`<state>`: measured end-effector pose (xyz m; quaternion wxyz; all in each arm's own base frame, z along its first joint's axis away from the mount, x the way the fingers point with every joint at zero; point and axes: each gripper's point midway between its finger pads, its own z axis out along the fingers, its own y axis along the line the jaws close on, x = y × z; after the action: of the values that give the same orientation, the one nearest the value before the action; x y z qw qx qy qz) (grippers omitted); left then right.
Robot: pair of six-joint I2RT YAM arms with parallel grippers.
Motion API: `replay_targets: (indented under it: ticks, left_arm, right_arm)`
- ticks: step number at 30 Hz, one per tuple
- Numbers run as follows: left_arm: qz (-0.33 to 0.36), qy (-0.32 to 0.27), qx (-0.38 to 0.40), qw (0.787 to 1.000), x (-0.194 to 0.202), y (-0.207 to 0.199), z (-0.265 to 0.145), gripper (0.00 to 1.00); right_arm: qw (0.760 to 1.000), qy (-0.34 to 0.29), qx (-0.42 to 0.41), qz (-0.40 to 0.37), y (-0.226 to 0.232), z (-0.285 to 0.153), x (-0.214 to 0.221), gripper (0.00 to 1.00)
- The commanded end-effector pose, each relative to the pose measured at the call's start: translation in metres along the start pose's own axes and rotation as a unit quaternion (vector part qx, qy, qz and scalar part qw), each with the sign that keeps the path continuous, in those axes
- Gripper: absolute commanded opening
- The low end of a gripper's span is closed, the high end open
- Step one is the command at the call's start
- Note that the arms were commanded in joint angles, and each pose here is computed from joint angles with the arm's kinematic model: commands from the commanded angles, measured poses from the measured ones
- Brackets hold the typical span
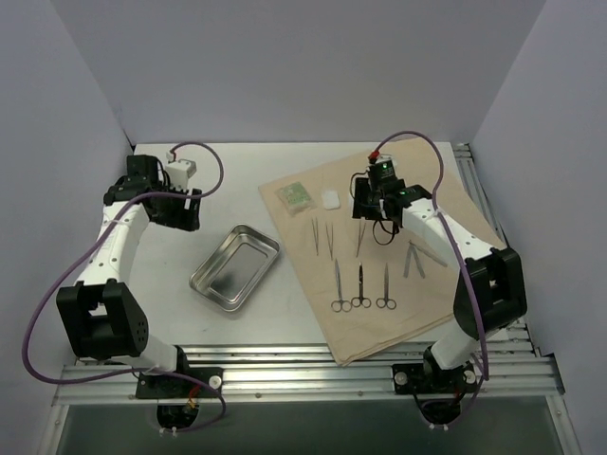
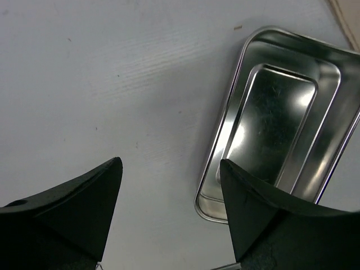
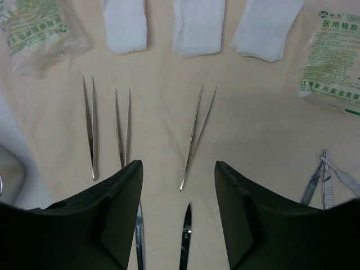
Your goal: Prepare the surgical pack
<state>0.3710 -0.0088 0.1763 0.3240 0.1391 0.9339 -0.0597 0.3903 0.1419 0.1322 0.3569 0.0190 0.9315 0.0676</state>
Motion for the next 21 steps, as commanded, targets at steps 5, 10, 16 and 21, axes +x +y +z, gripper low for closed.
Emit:
replay_targets:
  ticks: [5,10,16,21]
  left_arm:
    - [0.008,0.062,-0.040,0.997,0.043,0.008,-0.012,0.82]
    - [0.015,0.072,-0.047,0.996,0.054,0.011,-0.004,0.83]
    - [0.014,0.078,-0.042,0.996,0.061,0.011,0.005,0.84]
    - [0.013,0.079,-0.038,0.996,0.061,0.011,0.009,0.84]
  right_arm:
    - [0.998,0.050,0.030,0.019,-0.001,0.035,0.015,0.40]
    - [0.997,0.060,0.051,0.025,-0.009,0.048,0.028,0.34]
    - [0.994,0.092,0.042,0.036,-0.006,0.069,0.053,0.34]
    - [0.993,0.090,0.060,0.040,-0.012,0.075,0.059,0.33]
